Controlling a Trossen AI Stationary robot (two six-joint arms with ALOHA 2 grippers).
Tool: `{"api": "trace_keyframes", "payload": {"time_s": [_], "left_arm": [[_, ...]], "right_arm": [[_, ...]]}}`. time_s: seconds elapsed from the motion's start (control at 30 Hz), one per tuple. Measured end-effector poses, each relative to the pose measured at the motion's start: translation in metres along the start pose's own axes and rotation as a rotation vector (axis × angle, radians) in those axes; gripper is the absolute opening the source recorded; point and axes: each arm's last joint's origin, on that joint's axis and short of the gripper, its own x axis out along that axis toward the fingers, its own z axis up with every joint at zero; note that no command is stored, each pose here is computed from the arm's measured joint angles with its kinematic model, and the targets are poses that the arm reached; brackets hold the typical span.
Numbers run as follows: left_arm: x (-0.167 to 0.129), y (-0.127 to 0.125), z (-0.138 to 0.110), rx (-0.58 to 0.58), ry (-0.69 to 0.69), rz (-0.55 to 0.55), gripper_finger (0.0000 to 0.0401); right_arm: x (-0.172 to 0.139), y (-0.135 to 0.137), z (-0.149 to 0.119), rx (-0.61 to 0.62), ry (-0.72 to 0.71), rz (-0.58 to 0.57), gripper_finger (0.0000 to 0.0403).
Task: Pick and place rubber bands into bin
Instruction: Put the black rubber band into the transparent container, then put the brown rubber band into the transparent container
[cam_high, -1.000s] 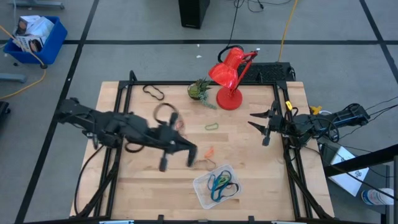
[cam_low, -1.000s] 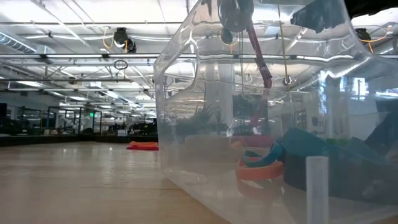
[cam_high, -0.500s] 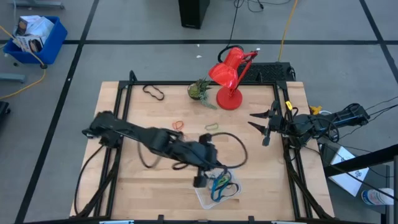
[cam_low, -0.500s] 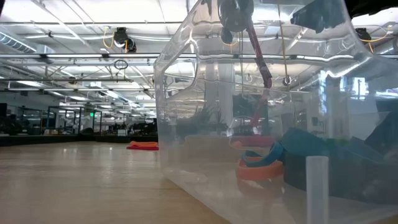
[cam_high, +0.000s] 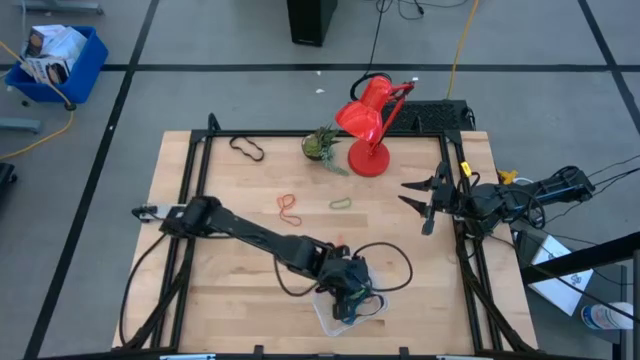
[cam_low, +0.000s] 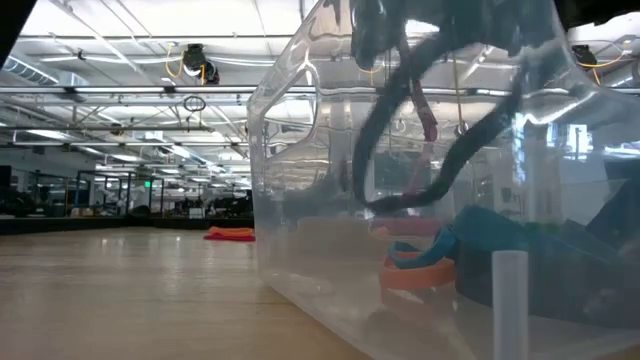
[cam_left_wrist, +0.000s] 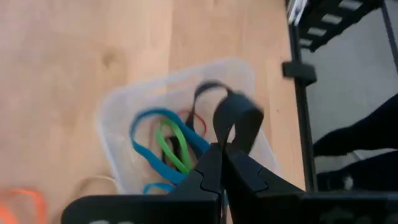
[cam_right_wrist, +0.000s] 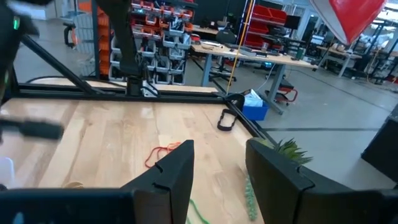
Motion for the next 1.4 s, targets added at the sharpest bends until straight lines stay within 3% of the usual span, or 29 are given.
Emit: {"api": "trace_keyframes", "payload": {"time_s": [0.27, 0.5, 0.73, 1.07, 1.2, 1.4], "left_arm": [[0.033, 0.002, -0.018, -0.087, 0.099, -0.002, 0.0013], [0.034, 0.002, -0.019, -0.118, 0.109, 0.006, 0.0006], [0.034, 0.002, -0.017, -0.137, 0.091, -0.002, 0.0049], [0.034, 0.003, -0.016, -0.140, 0.092, -0.005, 0.0055], [0.026, 0.007, -0.011, -0.130, 0.125, -0.088, 0.0055], [-0.013, 0.014, 0.007, -0.176, 0.119, -0.185, 0.0055]], "right_arm": [[0.000, 0.000, 0.000, 0.014, 0.000, 0.001, 0.0144], [0.000, 0.000, 0.000, 0.014, 0.000, 0.003, 0.0144], [0.000, 0.000, 0.000, 0.013, 0.003, 0.003, 0.0144], [0.000, 0.000, -0.003, -0.002, 0.026, 0.005, 0.0144], [0.000, 0.000, -0.003, -0.003, 0.027, 0.005, 0.0144], [0.000, 0.000, -0.003, -0.004, 0.027, 0.005, 0.0144]]}}
